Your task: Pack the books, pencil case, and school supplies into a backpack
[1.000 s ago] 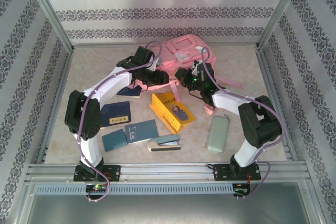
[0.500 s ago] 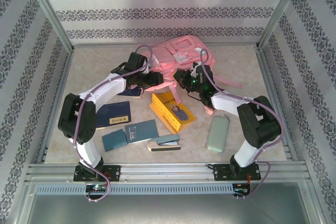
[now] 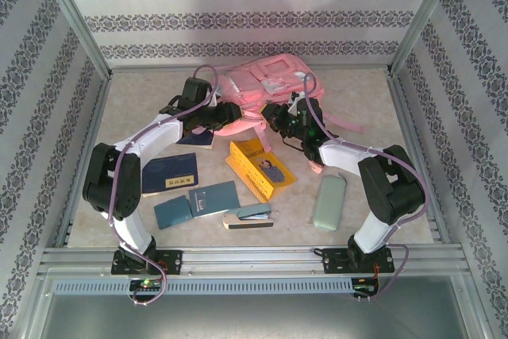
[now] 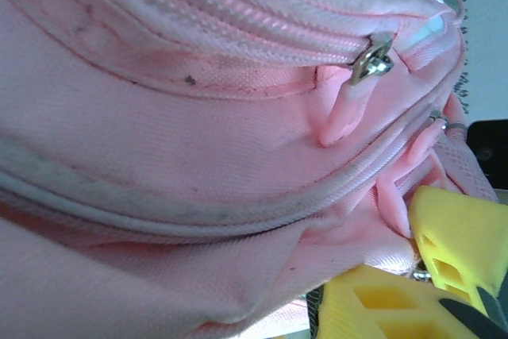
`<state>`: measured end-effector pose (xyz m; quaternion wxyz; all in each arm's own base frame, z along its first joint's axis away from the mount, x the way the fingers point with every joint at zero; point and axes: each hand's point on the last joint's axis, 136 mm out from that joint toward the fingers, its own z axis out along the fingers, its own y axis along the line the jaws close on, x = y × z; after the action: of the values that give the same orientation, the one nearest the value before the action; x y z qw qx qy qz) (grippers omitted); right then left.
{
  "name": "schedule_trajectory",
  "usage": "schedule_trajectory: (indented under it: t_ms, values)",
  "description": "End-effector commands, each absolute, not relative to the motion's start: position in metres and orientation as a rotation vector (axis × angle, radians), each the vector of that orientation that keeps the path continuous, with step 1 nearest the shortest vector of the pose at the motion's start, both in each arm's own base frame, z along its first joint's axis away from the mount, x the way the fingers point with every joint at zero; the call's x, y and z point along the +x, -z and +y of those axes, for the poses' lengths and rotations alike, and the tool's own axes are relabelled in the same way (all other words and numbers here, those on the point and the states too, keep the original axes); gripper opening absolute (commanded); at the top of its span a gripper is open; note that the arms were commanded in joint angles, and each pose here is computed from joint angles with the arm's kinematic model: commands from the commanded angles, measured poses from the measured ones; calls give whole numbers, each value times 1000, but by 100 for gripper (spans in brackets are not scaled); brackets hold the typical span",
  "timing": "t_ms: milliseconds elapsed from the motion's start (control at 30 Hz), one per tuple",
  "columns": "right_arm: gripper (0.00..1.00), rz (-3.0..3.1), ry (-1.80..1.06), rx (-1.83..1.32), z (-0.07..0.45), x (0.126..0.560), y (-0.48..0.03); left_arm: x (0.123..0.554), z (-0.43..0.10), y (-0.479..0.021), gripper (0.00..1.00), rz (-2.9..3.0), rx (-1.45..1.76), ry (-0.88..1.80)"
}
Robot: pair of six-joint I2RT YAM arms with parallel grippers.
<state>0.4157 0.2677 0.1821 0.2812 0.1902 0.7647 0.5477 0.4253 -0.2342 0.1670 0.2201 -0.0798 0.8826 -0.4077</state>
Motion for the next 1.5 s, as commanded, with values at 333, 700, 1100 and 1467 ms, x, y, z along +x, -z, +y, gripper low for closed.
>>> schedule_trajectory:
  t_ms: [333,700,1100,1467]
  values:
    - [9,1962,-1688,253,298,408,-236,399,-261,-175,33,2429,80,1308]
    - [9,1946,-1702,257,299,411,-242,399,-247,-135,34,2601,100,973]
    - [9,1926,-1711,263,298,413,-252,398,-243,-123,8,2666,176,669]
    - [9,1986,-1615,278,282,422,-239,387,-225,-120,0,2702,226,504]
